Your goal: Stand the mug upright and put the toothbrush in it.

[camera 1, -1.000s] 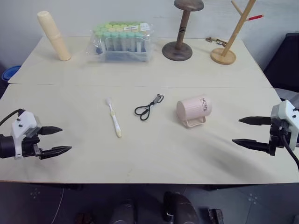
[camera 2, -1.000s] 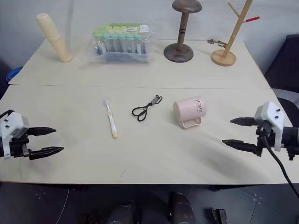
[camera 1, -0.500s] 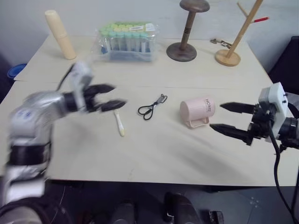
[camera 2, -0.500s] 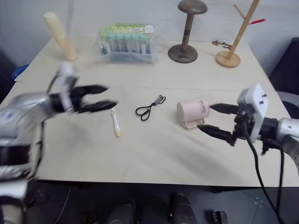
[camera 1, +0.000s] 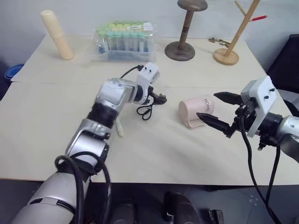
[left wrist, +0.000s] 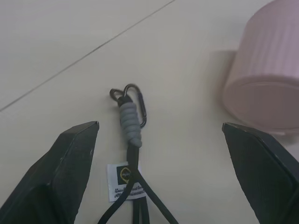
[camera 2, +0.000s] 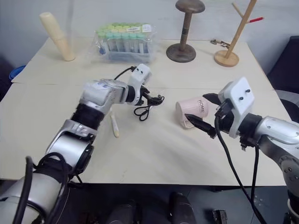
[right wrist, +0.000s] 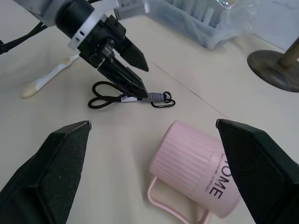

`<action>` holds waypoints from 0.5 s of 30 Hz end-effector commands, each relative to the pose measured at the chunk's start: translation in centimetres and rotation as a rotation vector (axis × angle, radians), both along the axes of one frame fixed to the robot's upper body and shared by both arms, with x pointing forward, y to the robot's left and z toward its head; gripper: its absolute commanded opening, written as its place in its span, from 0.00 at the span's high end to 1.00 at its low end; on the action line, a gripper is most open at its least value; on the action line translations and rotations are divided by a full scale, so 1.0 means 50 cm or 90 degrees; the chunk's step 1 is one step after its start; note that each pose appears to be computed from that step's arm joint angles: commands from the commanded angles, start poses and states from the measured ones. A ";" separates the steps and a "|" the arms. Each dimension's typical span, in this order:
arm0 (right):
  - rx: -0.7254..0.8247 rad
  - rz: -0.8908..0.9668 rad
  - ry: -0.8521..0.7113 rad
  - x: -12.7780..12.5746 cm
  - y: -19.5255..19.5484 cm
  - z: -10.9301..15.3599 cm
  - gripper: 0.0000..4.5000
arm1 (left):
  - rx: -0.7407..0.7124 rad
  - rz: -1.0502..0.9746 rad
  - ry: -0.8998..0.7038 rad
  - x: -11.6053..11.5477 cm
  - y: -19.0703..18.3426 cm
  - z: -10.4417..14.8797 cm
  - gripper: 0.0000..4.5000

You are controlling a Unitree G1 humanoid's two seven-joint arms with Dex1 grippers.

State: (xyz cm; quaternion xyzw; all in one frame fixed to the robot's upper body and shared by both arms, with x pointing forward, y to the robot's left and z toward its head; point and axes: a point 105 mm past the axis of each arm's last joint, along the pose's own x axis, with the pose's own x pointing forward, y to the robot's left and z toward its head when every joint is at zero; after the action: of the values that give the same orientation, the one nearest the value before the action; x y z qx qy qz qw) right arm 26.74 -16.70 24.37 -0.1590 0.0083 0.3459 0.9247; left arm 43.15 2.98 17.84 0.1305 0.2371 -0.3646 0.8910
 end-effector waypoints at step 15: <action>0.002 0.030 -0.033 -0.035 0.015 0.012 0.00 | 0.004 0.014 -0.026 0.029 -0.013 -0.018 0.78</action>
State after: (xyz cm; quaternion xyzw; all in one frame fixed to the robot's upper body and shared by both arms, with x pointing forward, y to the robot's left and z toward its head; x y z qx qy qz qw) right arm 25.43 -16.32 23.84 -0.1563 0.0095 0.3577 0.9206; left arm 44.21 2.58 15.25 0.1350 0.2466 -0.3521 0.8927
